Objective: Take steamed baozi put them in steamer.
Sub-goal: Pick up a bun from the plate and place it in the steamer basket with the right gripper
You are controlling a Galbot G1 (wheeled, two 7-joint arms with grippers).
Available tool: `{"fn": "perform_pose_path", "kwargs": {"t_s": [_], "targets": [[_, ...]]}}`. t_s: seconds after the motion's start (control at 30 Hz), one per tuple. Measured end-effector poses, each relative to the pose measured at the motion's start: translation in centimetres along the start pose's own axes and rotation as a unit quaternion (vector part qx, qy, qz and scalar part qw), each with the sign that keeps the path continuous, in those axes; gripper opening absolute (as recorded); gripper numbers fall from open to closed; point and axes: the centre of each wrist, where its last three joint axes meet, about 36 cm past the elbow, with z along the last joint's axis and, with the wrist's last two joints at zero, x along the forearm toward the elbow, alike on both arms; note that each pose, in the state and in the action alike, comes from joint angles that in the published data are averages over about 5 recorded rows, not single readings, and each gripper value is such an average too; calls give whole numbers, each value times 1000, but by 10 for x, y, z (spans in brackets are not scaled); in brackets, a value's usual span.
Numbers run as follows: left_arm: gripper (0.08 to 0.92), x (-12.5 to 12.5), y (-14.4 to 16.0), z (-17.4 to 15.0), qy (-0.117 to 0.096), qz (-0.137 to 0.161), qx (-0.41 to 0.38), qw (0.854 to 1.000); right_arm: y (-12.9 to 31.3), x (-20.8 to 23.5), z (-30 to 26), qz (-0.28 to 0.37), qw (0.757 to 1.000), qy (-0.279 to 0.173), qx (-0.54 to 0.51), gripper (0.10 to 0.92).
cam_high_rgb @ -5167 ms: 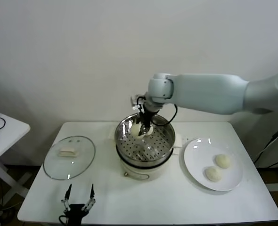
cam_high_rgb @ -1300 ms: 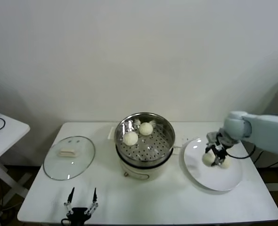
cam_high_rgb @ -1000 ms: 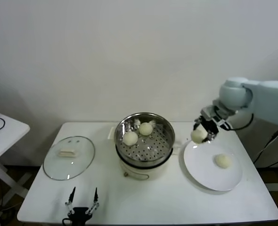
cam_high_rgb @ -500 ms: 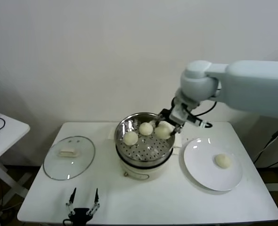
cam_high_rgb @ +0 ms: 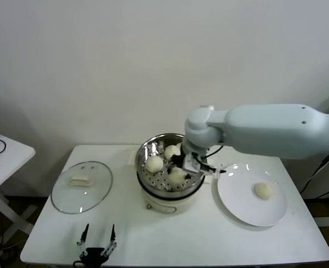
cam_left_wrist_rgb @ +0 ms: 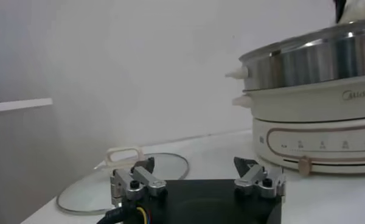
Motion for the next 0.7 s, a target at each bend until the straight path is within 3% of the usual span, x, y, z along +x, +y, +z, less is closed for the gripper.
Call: {"fn": "perform_pose_path", "kwargs": {"t_s": [0.37, 0.6, 0.7], "targets": [[823, -1, 1, 0, 0, 0, 0, 1000, -19, -40, 0, -7, 1000, -7, 25, 635], [823, 1, 2, 1, 0, -1, -1, 1000, -23, -39, 12, -12, 1000, -10, 11, 788], [823, 0, 3, 0, -1, -2, -1, 1000, -23, -30, 23, -8, 1000, -11, -1, 818]]}}
